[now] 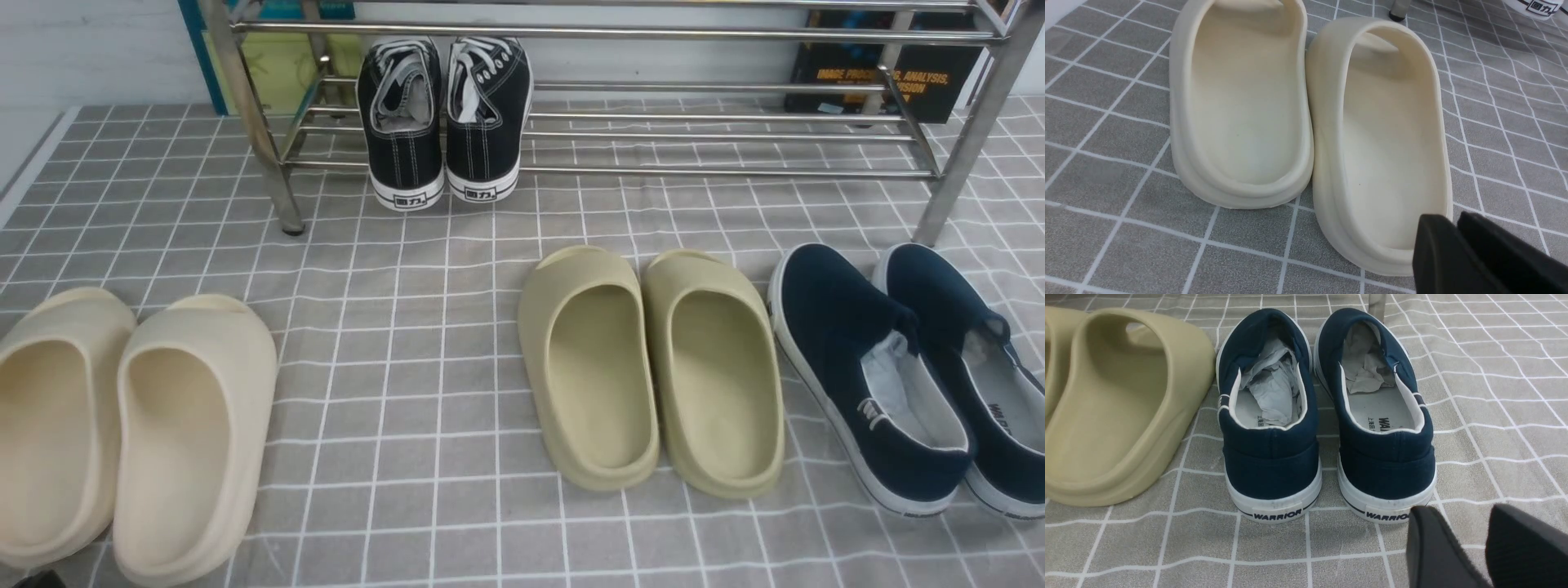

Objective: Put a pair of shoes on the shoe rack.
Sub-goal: Use the right arm to grab the shoe closest to it

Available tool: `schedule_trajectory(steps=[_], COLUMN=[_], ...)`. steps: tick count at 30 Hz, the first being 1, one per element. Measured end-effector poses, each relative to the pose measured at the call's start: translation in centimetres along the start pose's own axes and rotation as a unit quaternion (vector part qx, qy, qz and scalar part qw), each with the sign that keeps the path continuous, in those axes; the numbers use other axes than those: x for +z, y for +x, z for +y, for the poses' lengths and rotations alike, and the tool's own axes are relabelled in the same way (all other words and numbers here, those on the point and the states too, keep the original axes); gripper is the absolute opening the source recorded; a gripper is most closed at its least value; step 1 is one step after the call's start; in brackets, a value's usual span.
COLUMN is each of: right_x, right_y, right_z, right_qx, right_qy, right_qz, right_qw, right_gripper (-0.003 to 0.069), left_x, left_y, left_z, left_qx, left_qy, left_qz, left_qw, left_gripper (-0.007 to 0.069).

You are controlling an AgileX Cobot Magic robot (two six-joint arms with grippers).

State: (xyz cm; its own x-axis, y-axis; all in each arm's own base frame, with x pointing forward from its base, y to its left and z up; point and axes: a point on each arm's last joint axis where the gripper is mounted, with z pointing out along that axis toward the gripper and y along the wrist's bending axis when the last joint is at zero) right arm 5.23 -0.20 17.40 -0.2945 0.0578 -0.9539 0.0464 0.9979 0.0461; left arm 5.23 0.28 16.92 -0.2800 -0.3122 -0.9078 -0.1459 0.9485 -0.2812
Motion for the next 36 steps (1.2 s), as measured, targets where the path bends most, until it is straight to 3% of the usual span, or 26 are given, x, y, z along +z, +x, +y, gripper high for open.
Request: schedule_trajectory(steps=[36], right_x=[0.0], right_y=[0.0], right_z=[0.0], right_qx=[0.0], right_qy=[0.0], right_qz=[0.0], right_qw=[1.0], right_gripper=[0.0239], left_x=[0.0], left_y=[0.0], left_z=[0.0], left_qx=[0.0], left_qy=[0.0], left_qz=[0.0], left_qw=[1.0], left_gripper=[0.011])
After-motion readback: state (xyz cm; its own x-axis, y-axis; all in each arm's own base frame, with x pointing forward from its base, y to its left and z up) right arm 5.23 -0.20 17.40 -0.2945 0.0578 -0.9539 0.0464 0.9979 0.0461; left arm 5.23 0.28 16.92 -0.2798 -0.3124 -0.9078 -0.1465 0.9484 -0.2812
